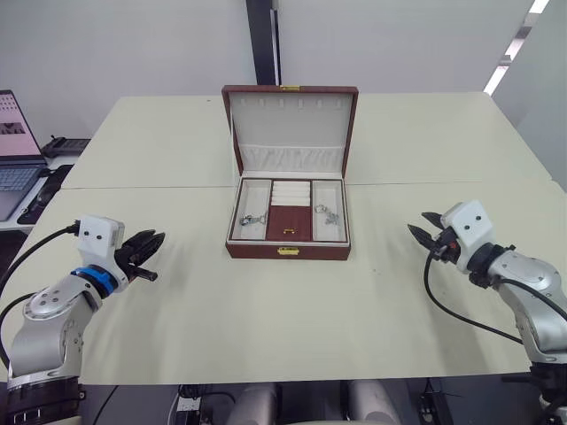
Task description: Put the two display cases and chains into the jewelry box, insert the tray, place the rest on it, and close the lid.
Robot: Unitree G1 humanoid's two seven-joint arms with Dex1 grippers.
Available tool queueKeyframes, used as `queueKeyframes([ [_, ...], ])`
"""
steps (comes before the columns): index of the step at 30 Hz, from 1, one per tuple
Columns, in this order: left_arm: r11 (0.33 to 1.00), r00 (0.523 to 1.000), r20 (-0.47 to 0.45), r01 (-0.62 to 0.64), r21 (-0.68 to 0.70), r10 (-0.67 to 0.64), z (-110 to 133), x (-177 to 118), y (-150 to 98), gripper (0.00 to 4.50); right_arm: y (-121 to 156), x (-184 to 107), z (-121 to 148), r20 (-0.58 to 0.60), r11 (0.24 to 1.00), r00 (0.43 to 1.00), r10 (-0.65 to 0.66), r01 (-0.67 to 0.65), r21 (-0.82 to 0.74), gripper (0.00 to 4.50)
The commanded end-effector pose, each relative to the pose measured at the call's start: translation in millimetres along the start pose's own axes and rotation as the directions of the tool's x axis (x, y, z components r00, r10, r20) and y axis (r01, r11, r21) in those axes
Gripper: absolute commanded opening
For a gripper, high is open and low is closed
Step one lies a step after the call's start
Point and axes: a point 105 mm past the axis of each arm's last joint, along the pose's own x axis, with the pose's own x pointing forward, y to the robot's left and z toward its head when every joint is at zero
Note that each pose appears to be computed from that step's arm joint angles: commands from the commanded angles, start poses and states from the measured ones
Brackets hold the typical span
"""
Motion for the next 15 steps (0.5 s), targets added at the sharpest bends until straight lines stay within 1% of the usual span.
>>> queueKeyframes([
  [1, 0.999, 1.0, 0.024, 0.014, 0.047, -0.016, 11, 2, 1, 0.0, -1, 2, 10, 0.016, 0.999, 1.0, 0.001, -0.001, -0.033, 0.9],
  [3, 0.998, 0.999, 0.022, 0.03, 0.047, -0.031, 10, 6, -2, 0.0, 1, 5, 10, 0.012, 0.999, 1.0, 0.003, -0.002, -0.034, 0.41],
  [5, 0.998, 0.999, 0.02, 0.04, 0.051, -0.041, 10, 8, -5, 0.0, 0, 9, 9, -0.001, 0.999, 1.0, -0.015, 0.015, -0.038, 0.02],
  [15, 0.996, 0.998, 0.008, 0.066, 0.061, -0.067, 7, 21, -15, 0.0, 9, 36, 14, -0.032, 0.999, 0.999, -0.007, 0.006, -0.038, 0.02],
])
